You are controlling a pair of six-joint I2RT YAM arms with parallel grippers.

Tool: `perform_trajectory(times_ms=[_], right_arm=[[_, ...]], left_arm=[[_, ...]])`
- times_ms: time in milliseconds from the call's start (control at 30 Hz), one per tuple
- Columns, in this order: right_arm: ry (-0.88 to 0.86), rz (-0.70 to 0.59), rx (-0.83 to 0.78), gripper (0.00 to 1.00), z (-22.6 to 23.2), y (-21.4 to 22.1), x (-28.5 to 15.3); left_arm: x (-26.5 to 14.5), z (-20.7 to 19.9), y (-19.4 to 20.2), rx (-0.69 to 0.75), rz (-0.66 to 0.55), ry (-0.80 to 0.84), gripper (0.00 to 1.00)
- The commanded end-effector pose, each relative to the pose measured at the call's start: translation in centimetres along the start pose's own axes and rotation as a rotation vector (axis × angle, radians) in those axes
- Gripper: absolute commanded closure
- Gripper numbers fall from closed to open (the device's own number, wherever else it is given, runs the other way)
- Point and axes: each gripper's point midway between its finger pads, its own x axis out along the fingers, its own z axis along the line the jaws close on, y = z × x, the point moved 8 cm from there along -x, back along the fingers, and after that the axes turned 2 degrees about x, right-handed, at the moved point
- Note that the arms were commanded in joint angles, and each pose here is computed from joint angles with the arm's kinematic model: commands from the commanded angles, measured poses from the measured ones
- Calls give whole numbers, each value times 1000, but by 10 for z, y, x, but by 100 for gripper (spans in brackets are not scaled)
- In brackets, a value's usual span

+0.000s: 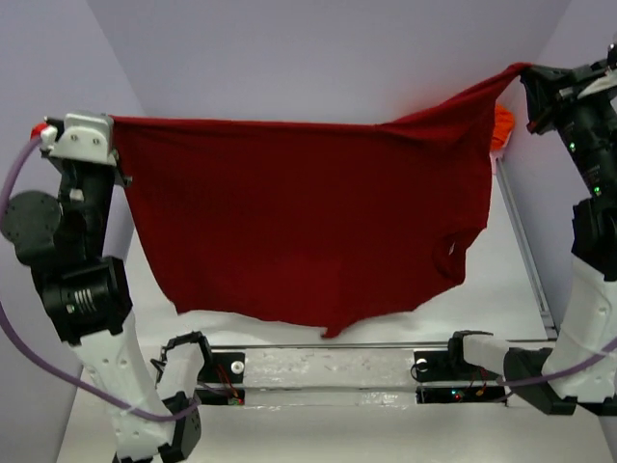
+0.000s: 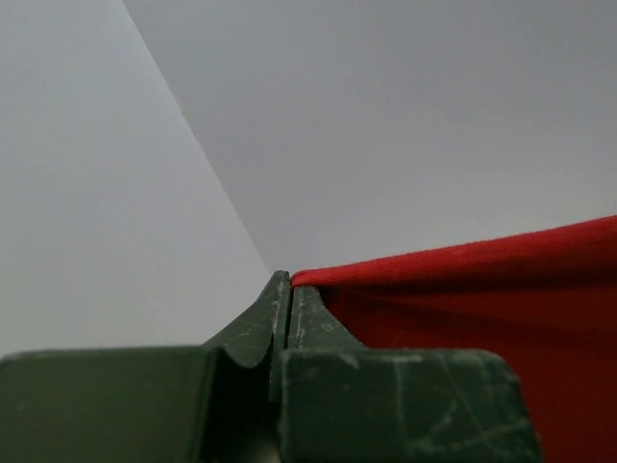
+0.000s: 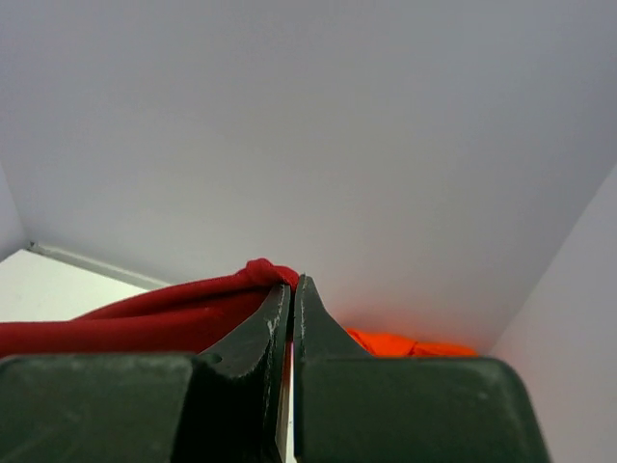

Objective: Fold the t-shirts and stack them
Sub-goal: Flatten out the crumpled T-shirt at the center of the board.

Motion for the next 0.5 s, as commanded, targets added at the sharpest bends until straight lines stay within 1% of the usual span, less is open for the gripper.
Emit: perform_trajectory(times_ms=[0, 100, 133, 167, 200, 233, 267, 333, 367, 400, 467], right_arm=[[35, -39, -14, 100, -17, -10, 40], [48, -3, -22, 100, -27, 7, 70], [53, 52, -7, 100, -34, 30, 93], [53, 83, 4, 100, -38, 43, 106], [53, 128, 19, 100, -41, 62, 119], [51, 210, 58, 100, -47, 100, 146], [52, 256, 72, 100, -50, 122, 157], [43, 313, 98, 100, -54, 163, 179], [45, 397, 129, 100, -56, 209, 194], [44, 417, 133, 100, -58, 229, 202], [51, 483, 157, 100, -60, 269, 213]], left_arm=[[48, 21, -5, -54, -25, -55, 100], [74, 28, 3, -68, -17, -51, 100], [83, 29, 10, -88, 2, -52, 100], [101, 31, 29, -102, 46, -48, 100], [111, 32, 43, -111, 72, -48, 100], [127, 28, 81, -142, 154, -44, 100], [134, 26, 101, -151, 186, -40, 100], [148, 20, 135, -162, 201, -25, 100], [153, 10, 177, -186, 278, -6, 100], [159, 5, 190, -185, 273, -2, 100], [164, -6, 226, -197, 331, 2, 100]])
